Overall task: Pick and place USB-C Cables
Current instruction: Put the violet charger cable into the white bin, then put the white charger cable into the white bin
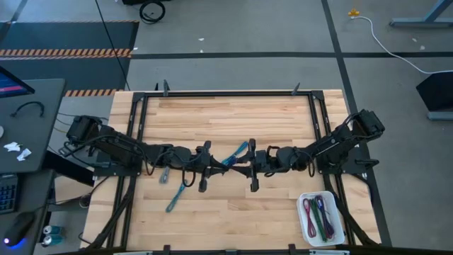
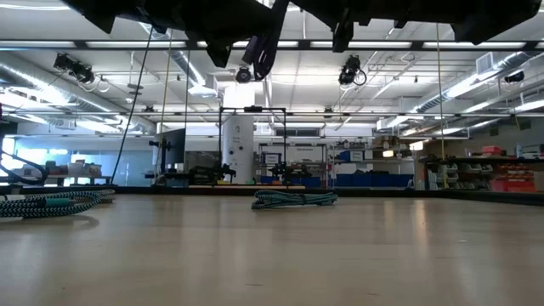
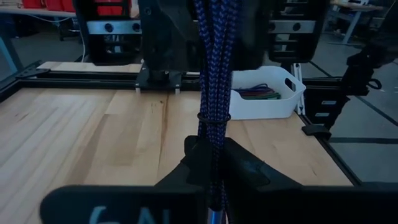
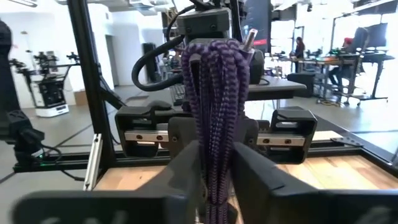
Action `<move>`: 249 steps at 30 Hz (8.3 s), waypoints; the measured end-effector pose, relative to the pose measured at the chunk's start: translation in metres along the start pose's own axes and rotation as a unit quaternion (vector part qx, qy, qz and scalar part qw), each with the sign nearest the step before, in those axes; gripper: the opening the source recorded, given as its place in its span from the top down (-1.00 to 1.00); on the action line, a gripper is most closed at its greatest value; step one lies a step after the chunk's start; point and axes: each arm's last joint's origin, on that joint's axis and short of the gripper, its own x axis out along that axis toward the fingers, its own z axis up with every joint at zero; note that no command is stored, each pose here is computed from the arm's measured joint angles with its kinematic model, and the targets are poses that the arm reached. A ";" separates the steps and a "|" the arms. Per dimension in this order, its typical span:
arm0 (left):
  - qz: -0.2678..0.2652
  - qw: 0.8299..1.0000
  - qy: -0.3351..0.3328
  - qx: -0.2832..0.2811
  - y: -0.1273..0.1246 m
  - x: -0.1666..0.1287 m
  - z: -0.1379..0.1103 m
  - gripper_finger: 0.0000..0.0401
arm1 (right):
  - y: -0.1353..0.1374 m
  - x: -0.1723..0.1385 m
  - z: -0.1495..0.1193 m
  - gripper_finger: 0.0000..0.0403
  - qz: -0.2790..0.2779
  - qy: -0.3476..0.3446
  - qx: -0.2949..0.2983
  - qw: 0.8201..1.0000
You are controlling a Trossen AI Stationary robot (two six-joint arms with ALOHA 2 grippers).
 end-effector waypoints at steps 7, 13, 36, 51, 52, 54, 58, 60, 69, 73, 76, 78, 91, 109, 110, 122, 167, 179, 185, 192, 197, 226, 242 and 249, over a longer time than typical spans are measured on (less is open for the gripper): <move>0.001 1.000 -0.002 0.003 0.000 0.000 0.000 0.75 | 0.001 0.000 0.000 0.91 0.001 0.000 -0.012 1.000; 0.009 0.998 0.061 0.001 0.002 -0.001 -0.011 0.36 | 0.028 -0.017 0.008 0.91 -0.064 0.022 -0.026 0.997; 0.066 0.984 0.168 -0.011 0.007 -0.006 -0.033 0.11 | 0.133 -0.206 0.036 0.91 -0.041 0.203 0.554 0.806; 0.068 0.983 0.168 -0.012 0.008 -0.006 -0.033 0.14 | 0.108 -0.231 0.002 0.91 -0.213 0.473 0.561 0.644; 0.068 0.984 0.167 -0.012 0.008 -0.006 -0.033 0.14 | 0.108 -0.232 0.002 0.91 -0.217 0.481 0.556 0.642; 0.068 0.984 0.167 -0.012 0.008 -0.006 -0.033 0.14 | 0.107 -0.231 0.001 0.91 -0.222 0.485 0.554 0.639; 0.068 0.984 0.167 -0.012 0.008 -0.006 -0.033 0.14 | 0.103 -0.233 -0.004 0.91 -0.255 0.538 0.523 0.610; 0.068 0.984 0.167 -0.012 0.008 -0.006 -0.033 0.14 | 0.101 -0.234 -0.008 0.91 -0.283 0.576 0.501 0.581; 0.067 0.984 0.167 -0.013 0.007 -0.006 -0.033 0.14 | 0.094 -0.221 -0.017 0.91 -0.338 0.569 0.494 0.564; 0.068 0.984 0.167 -0.013 0.007 -0.006 -0.033 0.14 | 0.094 -0.214 -0.022 0.90 -0.353 0.572 0.497 0.549; 0.068 0.984 0.167 -0.013 0.007 -0.006 -0.033 0.14 | 0.095 -0.213 -0.029 0.89 -0.368 0.587 0.484 0.534; 0.068 0.984 0.167 -0.014 0.007 -0.006 -0.033 0.14 | 0.097 -0.213 -0.032 0.88 -0.375 0.595 0.476 0.528; 0.068 0.984 0.167 -0.016 0.007 -0.006 -0.033 0.14 | 0.103 -0.221 -0.039 0.71 -0.383 0.628 0.447 0.509; 0.068 0.985 0.158 -0.027 0.007 -0.005 -0.032 0.14 | 0.121 -0.204 0.021 0.15 -0.263 0.600 0.475 0.588; 0.067 0.985 0.154 -0.028 0.007 -0.005 -0.031 0.14 | 0.123 -0.200 0.026 0.16 -0.238 0.589 0.474 0.610; 0.075 0.988 0.133 -0.030 0.007 -0.004 -0.027 0.14 | 0.120 -0.138 0.001 0.16 -0.139 0.308 0.169 0.926; 0.402 0.745 0.451 -0.282 0.027 -0.108 -0.082 -0.22 | 0.120 -0.062 -0.067 0.16 -0.186 0.183 -0.019 0.965; 0.363 0.746 0.454 -0.326 0.028 -0.106 -0.121 0.12 | 0.124 -0.065 -0.063 0.16 -0.176 0.180 -0.026 0.968; 0.323 0.772 0.456 -0.304 0.027 -0.101 -0.122 0.72 | 0.143 -0.090 -0.029 0.21 -0.128 0.153 -0.003 0.980; 0.214 0.891 0.300 -0.265 0.017 -0.060 -0.080 0.85 | 0.161 -0.119 -0.009 0.24 -0.090 0.133 -0.009 0.987; 0.045 0.980 0.087 -0.176 0.003 -0.030 -0.030 0.86 | 0.154 -0.127 -0.040 0.24 -0.110 0.148 0.016 0.983; -0.051 0.996 -0.056 -0.041 -0.019 -0.010 -0.025 0.80 | 0.051 0.016 -0.022 -0.30 -0.076 -0.041 -0.004 0.996; -0.045 0.998 -0.038 -0.038 -0.019 -0.009 -0.028 0.41 | 0.065 0.020 -0.007 0.80 -0.138 0.000 -0.072 0.988; -0.021 0.999 0.014 -0.040 -0.015 -0.009 -0.039 -0.04 | 0.117 -0.041 0.032 0.80 -0.223 0.028 -0.041 0.974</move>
